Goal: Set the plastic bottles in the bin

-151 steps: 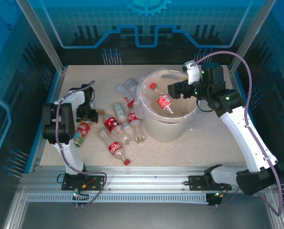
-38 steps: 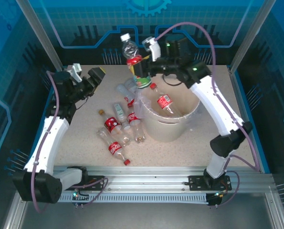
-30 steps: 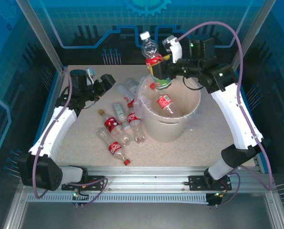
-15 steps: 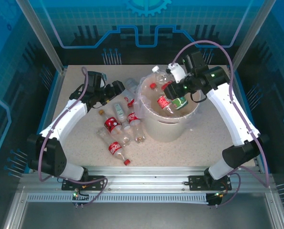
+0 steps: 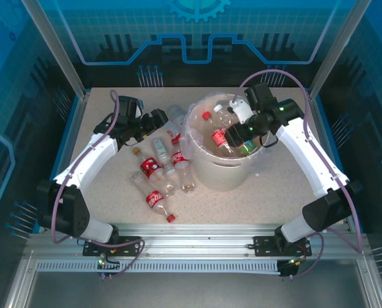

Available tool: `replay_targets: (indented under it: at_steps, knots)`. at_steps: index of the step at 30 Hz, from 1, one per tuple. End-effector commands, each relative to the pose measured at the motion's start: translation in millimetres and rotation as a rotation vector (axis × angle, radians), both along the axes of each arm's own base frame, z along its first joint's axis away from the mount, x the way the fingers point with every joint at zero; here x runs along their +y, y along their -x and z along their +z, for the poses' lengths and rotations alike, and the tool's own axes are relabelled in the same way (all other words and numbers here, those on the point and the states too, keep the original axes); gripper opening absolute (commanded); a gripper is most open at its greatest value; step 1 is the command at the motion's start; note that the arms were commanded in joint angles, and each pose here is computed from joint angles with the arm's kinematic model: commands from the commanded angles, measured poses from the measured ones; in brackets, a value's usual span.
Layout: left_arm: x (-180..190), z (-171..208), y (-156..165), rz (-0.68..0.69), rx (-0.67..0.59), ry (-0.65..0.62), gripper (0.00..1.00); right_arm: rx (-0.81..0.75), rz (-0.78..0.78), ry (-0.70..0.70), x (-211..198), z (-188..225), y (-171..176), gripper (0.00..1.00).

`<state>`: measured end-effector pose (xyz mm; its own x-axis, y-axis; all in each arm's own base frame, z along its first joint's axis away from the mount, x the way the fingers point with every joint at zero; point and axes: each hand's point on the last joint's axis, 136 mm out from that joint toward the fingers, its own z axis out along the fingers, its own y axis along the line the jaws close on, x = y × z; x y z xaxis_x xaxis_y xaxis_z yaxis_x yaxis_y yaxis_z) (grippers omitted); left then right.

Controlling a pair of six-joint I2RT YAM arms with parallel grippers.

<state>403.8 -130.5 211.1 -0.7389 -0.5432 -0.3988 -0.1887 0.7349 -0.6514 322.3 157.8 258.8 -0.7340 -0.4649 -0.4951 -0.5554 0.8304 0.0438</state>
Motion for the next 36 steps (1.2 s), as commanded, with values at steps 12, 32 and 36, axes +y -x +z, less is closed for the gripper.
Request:
replay_targets:
  at_steps: [12,32,36]
  knots:
    - [-12.1,3.0,-8.3,-0.05,-0.009,-0.042,0.9,-0.112,0.02,-0.043,12.8,52.9,-14.1,0.63]
    - [11.7,-27.2,24.9,-0.089,0.148,-0.234,0.92,-0.173,-0.029,-0.138,13.8,68.2,-17.4,0.55]
    - [33.7,-36.0,53.8,-0.084,0.239,-0.325,0.93,-0.279,-0.028,-0.285,28.3,104.5,-22.5,0.62]
